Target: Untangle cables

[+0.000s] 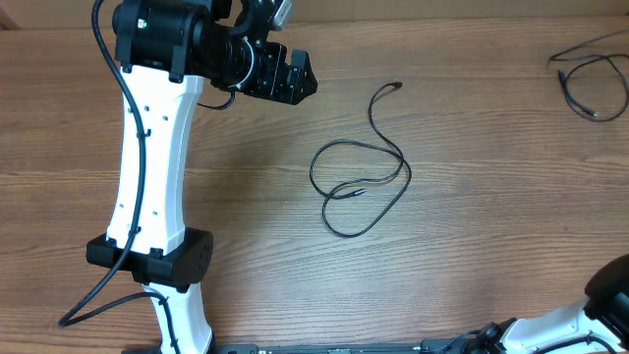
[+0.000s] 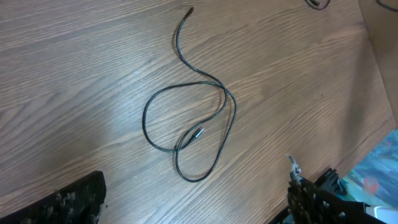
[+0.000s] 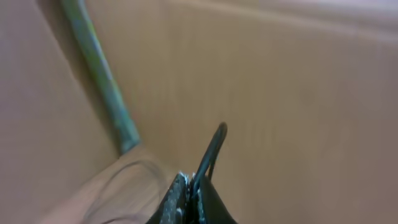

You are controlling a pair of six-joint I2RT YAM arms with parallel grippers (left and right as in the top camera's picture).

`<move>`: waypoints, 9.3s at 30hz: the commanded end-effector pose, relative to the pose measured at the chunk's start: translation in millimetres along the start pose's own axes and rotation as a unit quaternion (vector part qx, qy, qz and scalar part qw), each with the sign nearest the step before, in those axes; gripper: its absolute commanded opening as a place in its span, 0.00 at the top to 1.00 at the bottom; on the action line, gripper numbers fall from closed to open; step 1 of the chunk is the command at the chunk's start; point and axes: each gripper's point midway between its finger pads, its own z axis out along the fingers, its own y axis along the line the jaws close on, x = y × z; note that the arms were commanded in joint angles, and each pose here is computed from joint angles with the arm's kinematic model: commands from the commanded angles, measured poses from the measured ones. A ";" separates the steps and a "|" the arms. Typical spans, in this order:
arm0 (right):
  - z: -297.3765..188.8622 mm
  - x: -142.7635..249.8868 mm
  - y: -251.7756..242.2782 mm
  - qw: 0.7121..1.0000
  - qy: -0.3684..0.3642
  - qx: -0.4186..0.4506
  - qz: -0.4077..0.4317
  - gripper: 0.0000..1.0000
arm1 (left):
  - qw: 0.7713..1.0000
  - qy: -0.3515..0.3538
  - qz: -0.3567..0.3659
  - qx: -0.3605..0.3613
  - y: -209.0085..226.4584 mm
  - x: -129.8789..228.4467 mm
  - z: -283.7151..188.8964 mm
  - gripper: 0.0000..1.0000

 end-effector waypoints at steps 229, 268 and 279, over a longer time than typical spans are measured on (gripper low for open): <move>-62.2 175.0 192.9 0.930 0.213 -0.298 -0.006 0.93 | 0.997 0.015 0.073 0.023 -36.8 9.0 10.0 0.08; -357.8 475.2 328.1 0.811 0.572 -0.092 0.082 0.36 | 0.961 -0.070 -0.079 -0.256 85.6 -12.8 -48.0 0.00; -341.0 526.2 314.2 0.822 0.566 -0.039 0.037 0.31 | 0.961 -0.042 -0.085 -0.258 91.9 -4.6 -35.1 0.00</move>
